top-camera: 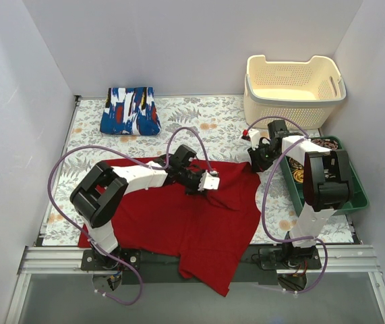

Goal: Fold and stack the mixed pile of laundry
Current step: Fold the T-shirt at the center of the board.

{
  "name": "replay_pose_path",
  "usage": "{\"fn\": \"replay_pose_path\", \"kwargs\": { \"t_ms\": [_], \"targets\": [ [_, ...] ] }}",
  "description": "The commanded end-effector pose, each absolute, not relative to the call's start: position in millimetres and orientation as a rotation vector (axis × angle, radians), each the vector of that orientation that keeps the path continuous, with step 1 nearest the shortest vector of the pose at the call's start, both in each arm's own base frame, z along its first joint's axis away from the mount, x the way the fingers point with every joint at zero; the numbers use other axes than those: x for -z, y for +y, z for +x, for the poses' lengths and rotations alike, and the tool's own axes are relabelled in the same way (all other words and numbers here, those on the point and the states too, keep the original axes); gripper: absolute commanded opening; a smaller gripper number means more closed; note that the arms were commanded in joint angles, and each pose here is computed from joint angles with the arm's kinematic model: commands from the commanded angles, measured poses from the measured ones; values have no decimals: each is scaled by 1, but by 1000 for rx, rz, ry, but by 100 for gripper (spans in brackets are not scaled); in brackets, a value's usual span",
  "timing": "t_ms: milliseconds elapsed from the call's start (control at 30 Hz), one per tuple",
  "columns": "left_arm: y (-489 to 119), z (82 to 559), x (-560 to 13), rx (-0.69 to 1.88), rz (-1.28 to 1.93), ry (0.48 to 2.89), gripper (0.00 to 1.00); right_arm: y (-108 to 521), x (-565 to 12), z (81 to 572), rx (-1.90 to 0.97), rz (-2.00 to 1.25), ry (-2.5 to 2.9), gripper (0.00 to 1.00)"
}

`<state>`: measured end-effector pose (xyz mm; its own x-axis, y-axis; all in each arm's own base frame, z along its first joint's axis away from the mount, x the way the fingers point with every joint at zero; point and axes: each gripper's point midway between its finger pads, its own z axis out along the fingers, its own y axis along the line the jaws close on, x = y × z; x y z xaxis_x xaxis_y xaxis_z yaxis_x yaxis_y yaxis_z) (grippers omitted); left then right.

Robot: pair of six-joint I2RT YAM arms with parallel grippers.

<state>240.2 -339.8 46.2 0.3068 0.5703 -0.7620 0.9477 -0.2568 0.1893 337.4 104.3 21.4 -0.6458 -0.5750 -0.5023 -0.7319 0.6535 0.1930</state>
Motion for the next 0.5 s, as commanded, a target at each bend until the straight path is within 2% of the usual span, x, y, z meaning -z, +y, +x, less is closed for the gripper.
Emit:
{"fn": "replay_pose_path", "kwargs": {
  "t_ms": [0, 233, 267, 300, 433, 467],
  "targets": [
    [-364, 235, -84, 753, 1916, 1162, 35, 107, -28, 342, -545, -1020, 2449, 1],
    [-394, 212, -76, 789, 2021, 988, 43, 109, -29, 347, -558, -1015, 2442, 1],
    [-398, 204, -71, 801, 2045, 971, 46, 109, -30, 346, -560, -1015, 2441, 1],
    [-401, 201, -71, 806, 2056, 957, 54, 109, -30, 348, -559, -1013, 2441, 1],
    [-404, 190, -58, 823, 2122, 950, 57, 109, -30, 347, -565, -1014, 2443, 1],
    [-405, 189, -55, 817, 2141, 945, 74, 110, -30, 347, -566, -1014, 2441, 1]
  ]
}}
